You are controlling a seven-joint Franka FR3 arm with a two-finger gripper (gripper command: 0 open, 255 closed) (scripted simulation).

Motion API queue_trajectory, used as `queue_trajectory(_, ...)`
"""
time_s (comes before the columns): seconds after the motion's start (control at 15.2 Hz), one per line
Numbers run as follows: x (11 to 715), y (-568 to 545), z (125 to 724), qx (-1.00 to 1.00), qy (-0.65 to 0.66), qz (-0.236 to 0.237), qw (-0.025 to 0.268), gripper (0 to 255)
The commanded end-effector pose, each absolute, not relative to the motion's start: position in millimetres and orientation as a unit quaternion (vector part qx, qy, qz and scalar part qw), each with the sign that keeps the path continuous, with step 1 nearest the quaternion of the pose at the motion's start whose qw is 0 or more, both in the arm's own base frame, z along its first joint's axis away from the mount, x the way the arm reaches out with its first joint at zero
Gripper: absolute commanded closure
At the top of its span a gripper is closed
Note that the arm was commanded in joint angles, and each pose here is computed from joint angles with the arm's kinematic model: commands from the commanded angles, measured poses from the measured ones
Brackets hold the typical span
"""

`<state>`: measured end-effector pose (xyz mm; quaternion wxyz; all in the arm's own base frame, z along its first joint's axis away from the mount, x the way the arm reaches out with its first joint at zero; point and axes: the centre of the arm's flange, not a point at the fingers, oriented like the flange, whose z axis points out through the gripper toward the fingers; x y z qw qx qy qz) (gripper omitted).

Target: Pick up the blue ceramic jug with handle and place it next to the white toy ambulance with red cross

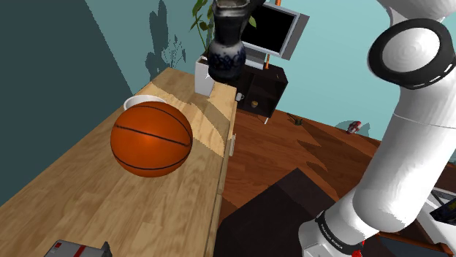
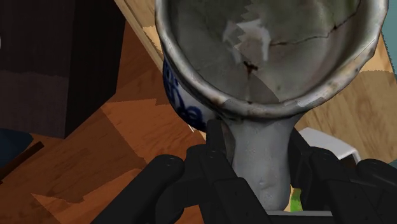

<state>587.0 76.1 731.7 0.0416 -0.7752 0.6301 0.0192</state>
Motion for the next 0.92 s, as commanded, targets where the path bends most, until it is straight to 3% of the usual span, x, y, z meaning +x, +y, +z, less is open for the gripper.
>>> queue_trajectory(0.0,586,76,742,-0.775,0.630,0.018,0.043,255)
queue_trajectory(0.86,460,192,743,-0.775,0.630,0.018,0.043,255)
